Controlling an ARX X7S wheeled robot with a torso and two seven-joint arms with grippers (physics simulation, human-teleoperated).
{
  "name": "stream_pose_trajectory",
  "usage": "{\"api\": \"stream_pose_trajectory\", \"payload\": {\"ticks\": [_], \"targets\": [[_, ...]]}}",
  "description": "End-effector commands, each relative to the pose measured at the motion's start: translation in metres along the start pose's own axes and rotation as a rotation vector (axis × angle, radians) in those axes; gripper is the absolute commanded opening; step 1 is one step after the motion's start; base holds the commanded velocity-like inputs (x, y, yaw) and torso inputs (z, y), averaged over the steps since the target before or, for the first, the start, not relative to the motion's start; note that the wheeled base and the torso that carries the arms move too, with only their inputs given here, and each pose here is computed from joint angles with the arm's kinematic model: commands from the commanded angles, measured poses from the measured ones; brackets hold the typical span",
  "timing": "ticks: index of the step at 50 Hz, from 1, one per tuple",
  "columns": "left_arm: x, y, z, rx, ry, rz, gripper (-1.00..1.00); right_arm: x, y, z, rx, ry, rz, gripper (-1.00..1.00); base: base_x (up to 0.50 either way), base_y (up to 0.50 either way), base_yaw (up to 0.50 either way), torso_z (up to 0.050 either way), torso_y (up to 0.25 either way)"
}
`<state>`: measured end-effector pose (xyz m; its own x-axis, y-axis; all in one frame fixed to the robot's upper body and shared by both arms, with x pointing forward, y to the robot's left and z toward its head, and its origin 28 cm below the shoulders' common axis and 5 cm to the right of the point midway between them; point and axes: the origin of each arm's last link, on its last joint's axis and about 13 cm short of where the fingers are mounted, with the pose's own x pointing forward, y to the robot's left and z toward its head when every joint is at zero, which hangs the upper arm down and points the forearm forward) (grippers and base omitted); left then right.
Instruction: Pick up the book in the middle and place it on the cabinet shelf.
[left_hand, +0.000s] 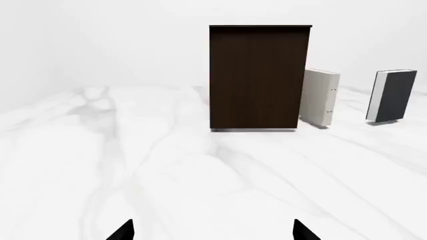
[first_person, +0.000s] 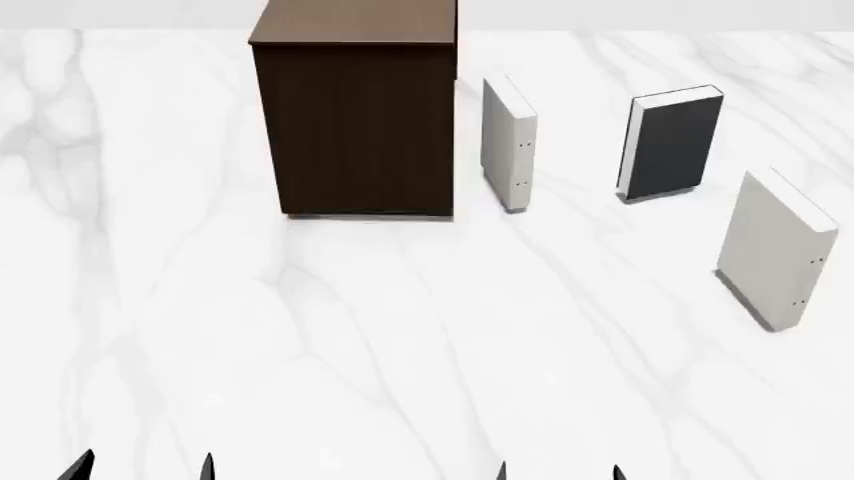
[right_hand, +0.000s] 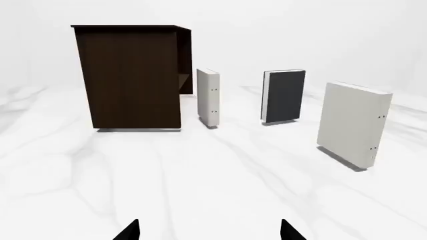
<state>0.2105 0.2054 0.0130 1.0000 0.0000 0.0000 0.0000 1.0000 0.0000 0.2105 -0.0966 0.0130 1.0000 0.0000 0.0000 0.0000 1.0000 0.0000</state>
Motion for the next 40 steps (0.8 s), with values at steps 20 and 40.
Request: {"api": "stream_pose_trajectory", "payload": {"ticks": [20, 40], "targets": [[0.002, 0.000, -0.003, 0.017, 0.038, 0.015, 1.00, 0.002, -0.001, -0.003, 0.004, 0.014, -0.024, 1.00, 0.00, 0.00, 0.00, 0.000, 0.000], [0.001, 0.001, 0.002, 0.066, 0.031, 0.029, 1.00, -0.001, -0.003, 0.004, -0.012, -0.056, -0.069, 1.00, 0.00, 0.00, 0.00, 0.000, 0.000]]}}
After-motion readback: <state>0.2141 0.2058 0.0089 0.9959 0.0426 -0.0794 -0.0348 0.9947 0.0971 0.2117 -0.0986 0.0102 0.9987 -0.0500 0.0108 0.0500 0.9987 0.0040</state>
